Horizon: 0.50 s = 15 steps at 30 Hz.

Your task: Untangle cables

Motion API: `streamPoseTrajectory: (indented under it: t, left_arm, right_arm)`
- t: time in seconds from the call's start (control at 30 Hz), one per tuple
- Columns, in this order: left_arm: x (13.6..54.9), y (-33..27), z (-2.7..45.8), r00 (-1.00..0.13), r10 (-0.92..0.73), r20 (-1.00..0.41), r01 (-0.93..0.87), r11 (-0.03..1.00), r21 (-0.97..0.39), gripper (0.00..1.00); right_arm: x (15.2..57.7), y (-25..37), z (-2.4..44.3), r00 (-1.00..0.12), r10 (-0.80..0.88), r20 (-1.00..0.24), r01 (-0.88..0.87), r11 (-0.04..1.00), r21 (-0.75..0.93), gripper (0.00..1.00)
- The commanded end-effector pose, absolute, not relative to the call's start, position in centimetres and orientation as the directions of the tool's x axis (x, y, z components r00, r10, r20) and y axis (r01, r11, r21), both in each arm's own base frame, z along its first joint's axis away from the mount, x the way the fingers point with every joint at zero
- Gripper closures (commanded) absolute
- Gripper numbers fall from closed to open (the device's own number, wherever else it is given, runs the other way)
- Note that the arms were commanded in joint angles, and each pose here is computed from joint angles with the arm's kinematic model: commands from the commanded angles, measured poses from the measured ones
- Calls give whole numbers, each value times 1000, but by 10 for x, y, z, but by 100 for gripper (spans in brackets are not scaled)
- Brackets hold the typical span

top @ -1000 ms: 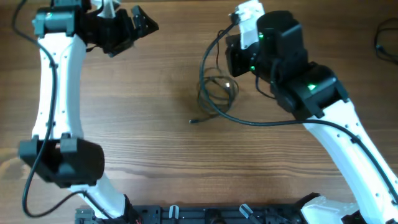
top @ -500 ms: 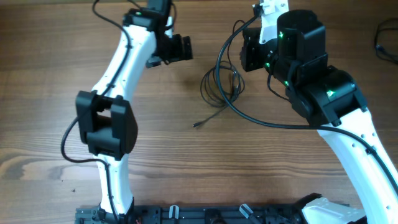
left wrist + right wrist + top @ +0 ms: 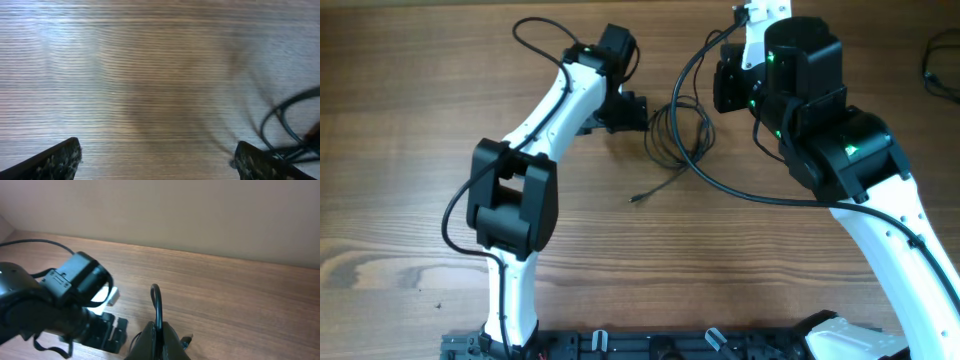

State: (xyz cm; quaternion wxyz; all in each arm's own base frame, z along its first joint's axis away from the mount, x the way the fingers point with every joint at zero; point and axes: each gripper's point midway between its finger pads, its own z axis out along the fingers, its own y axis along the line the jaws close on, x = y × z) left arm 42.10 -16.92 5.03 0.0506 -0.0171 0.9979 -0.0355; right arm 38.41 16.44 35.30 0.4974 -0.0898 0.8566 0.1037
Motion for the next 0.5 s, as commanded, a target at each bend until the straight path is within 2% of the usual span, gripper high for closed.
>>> streamPoseTrajectory:
  t: [0.0, 0.17, 0.4, 0.47]
  left_arm:
    - [415, -173, 44, -997, -60, -46, -54, 989, -134, 0]
    - [411, -181, 41, -998, -44, -38, -38, 989, -144, 1]
    - [400, -213, 47, -1000, -17, 20, -22, 950, -312, 0]
    - [399, -221, 47, -1000, -1, 10, -4, 948, -319, 0]
  right_arm:
    - [384, 152, 366, -457, -19, -889, -205, 975, 84, 96]
    - [390, 135, 366, -458, 2, -889, -161, 983, 85, 96]
    - [401, 119, 376, -419, 46, -907, -125, 986, 108, 96]
    - [401, 121, 378, -414, 49, -909, -135, 984, 114, 96]
